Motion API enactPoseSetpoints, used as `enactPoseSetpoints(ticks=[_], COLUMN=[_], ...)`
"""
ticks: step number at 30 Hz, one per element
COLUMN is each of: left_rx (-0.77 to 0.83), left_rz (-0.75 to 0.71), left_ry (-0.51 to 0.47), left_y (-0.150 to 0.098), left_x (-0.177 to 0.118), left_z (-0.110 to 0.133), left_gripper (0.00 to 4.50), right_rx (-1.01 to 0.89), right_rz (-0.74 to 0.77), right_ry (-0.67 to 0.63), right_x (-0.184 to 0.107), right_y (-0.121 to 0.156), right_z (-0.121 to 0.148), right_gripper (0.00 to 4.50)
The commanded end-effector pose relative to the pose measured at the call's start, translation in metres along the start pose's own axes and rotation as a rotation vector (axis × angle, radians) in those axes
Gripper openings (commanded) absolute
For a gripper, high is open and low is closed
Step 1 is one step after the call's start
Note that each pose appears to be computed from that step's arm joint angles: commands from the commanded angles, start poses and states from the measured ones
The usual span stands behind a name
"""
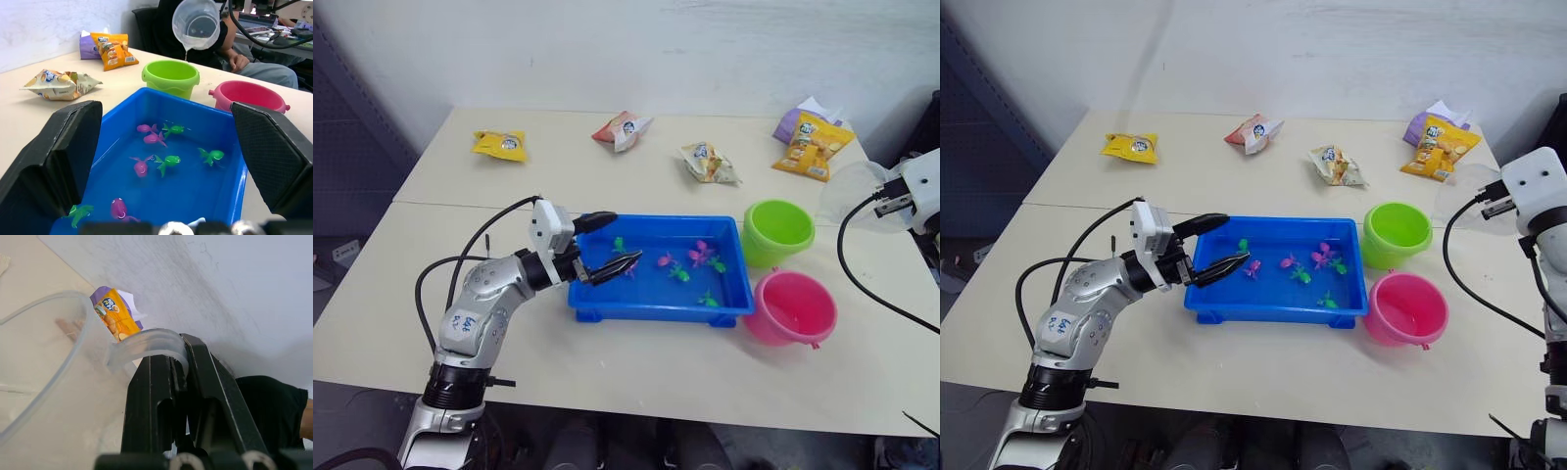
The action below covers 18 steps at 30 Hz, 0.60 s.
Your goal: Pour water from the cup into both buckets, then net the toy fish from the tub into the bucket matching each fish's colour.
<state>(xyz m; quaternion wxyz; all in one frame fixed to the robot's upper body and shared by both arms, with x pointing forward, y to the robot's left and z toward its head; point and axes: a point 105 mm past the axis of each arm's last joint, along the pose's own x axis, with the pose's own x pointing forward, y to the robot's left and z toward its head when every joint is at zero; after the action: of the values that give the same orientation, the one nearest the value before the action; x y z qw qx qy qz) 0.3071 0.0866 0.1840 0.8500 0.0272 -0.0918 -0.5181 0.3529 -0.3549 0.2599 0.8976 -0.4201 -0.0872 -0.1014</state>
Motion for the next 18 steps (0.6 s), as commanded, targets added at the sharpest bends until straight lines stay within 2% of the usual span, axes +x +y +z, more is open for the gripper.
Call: enactPoseSetpoints(ticks=[1,18], left_rx=[0.040,0.050], left_rz=[-0.016,-0.030], left_ry=[-0.030,-0.046], left_y=[-0.008,-0.009], left_x=[0.001,0.009], left_z=[0.011,0.015], left_gripper=[4.50,4.50], right_rx=[-0.045,-0.222], right_rz=[-0.055,-0.065], right_ry=[-0.079,-0.209], right_x=[0.003,0.015], right_y=[-0.009,0.008], right_z=[0.019,0.041], right_gripper=[0.03,0.03])
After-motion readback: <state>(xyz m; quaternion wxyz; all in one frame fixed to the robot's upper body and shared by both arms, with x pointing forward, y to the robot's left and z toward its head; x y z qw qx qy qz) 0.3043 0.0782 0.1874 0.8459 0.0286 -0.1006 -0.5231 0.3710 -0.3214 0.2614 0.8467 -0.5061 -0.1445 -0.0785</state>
